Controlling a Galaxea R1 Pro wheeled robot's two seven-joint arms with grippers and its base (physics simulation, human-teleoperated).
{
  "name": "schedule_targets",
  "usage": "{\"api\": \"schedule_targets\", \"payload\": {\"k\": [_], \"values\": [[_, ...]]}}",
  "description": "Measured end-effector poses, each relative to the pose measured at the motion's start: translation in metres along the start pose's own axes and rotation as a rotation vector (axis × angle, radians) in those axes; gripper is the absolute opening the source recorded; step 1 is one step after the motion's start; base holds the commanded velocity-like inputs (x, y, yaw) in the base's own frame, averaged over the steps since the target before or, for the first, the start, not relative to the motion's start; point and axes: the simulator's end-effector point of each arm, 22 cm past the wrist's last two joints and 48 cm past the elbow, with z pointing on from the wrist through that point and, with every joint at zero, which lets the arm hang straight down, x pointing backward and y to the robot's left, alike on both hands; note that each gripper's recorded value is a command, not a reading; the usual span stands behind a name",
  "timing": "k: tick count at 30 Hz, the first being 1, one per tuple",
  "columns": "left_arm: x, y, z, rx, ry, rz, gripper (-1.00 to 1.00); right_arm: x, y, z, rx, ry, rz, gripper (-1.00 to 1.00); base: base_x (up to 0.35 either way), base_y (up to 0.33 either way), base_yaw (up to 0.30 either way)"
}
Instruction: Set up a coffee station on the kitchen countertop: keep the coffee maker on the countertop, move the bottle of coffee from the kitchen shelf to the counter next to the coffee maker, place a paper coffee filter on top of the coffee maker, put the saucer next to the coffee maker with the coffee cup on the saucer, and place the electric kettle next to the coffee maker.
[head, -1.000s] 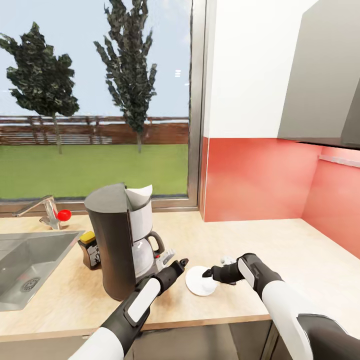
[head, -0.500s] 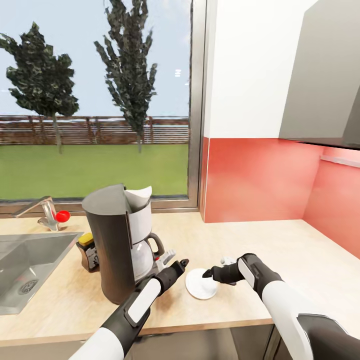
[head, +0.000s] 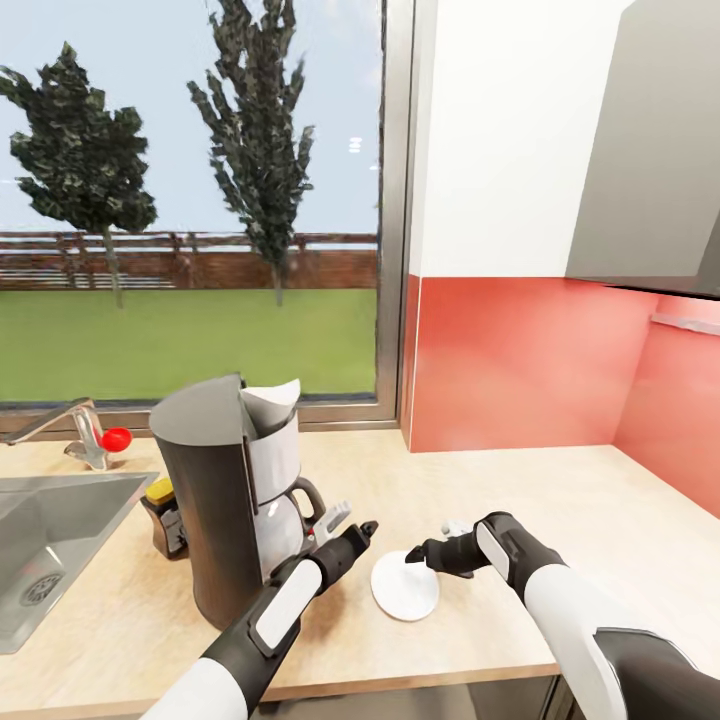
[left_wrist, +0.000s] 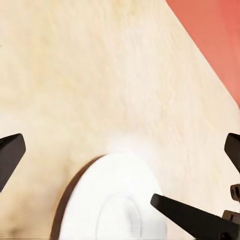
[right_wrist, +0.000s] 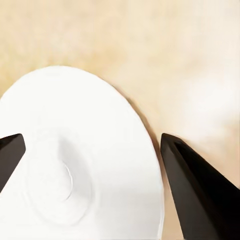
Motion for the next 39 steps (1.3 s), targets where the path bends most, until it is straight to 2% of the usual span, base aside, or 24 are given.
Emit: {"api": "schedule_targets", "payload": {"k": [4,5,6,7,10,14,27,31,39], "values": [[0.002,0.001,0.0,-0.002,0.005,-0.002,1.0,0.0,0.003,0.0,-0.019,-0.002,0.0,1.0,0.002,0.0,0.0],[0.002,0.002,0.0,-0.003,0.005,-0.002,1.0,0.0,0.008,-0.001,-0.039,-0.001,-0.002,1.0,0.0,0.0,0.0],[0.003,0.002,0.0,-0.002,0.009,-0.011,1.0,0.004,0.018,0.0,-0.091,0.007,0.0,1.0,0.0,0.0,0.0],[0.004,0.001,0.0,0.0,0.012,-0.022,1.0,0.005,0.02,0.0,-0.104,0.01,-0.005,1.0,0.0,0.0,0.0],[0.006,0.001,0.0,0.003,0.018,-0.038,1.0,0.01,0.015,0.001,-0.085,0.027,-0.034,1.0,0.0,0.0,0.0],[0.006,0.001,0.0,0.004,0.02,-0.041,1.0,0.012,0.011,0.001,-0.073,0.035,-0.045,1.0,0.0,0.0,0.0],[0.007,0.0,0.0,0.004,0.021,-0.043,1.0,0.012,0.011,0.001,-0.072,0.036,-0.047,1.0,0.0,0.0,0.0],[0.009,0.001,-0.001,0.006,0.028,-0.063,1.0,0.012,0.012,0.001,-0.072,0.036,-0.048,1.0,0.0,0.0,0.0],[0.01,0.001,-0.001,0.006,0.031,-0.068,1.0,0.012,0.012,0.001,-0.071,0.036,-0.048,1.0,0.0,0.0,0.0]]}}
